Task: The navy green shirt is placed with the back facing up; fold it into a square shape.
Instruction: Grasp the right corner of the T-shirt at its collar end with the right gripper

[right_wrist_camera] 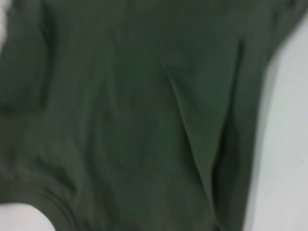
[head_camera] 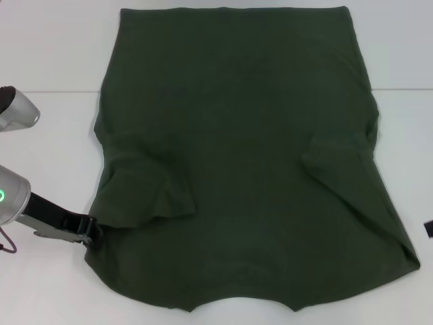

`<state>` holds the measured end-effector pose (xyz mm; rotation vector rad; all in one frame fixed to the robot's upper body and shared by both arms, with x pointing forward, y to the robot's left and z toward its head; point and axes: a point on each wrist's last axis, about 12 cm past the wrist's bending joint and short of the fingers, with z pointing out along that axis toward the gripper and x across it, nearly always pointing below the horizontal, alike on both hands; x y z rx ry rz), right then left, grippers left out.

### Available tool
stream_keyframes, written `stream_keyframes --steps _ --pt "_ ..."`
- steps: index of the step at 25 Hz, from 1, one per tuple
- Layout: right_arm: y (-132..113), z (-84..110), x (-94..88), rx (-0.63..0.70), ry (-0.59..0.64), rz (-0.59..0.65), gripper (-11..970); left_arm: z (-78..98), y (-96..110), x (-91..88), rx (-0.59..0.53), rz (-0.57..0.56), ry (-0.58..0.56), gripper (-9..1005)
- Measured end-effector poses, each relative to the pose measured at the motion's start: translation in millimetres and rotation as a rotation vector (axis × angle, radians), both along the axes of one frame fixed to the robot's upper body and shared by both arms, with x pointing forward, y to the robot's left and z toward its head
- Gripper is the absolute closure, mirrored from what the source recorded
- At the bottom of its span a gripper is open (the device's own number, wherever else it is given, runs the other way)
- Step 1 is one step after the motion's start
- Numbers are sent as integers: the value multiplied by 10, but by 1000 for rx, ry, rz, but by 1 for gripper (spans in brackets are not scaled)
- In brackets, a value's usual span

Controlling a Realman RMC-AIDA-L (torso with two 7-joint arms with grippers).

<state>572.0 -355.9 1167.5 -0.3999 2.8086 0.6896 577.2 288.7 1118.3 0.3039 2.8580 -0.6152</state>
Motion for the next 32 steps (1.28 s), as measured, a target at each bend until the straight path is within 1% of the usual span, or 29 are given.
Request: stream_keyframes --steps 4,7,14,29,32 --pt "80 -102 30 -22 31 15 18 5 4 3 1 0 -3 963" --pt "149 -216 47 -27 47 23 18 4 15 -1 -2 4 -3 963" --pt "239 -335 80 -43 61 40 18 4 54 -7 -15 18 -11 962" --pt "429 -483 104 -74 68 85 18 8 38 12 -15 16 -16 963" --pt "448 -486 108 -75 67 90 18 11 40 13 -15 16 -18 963"
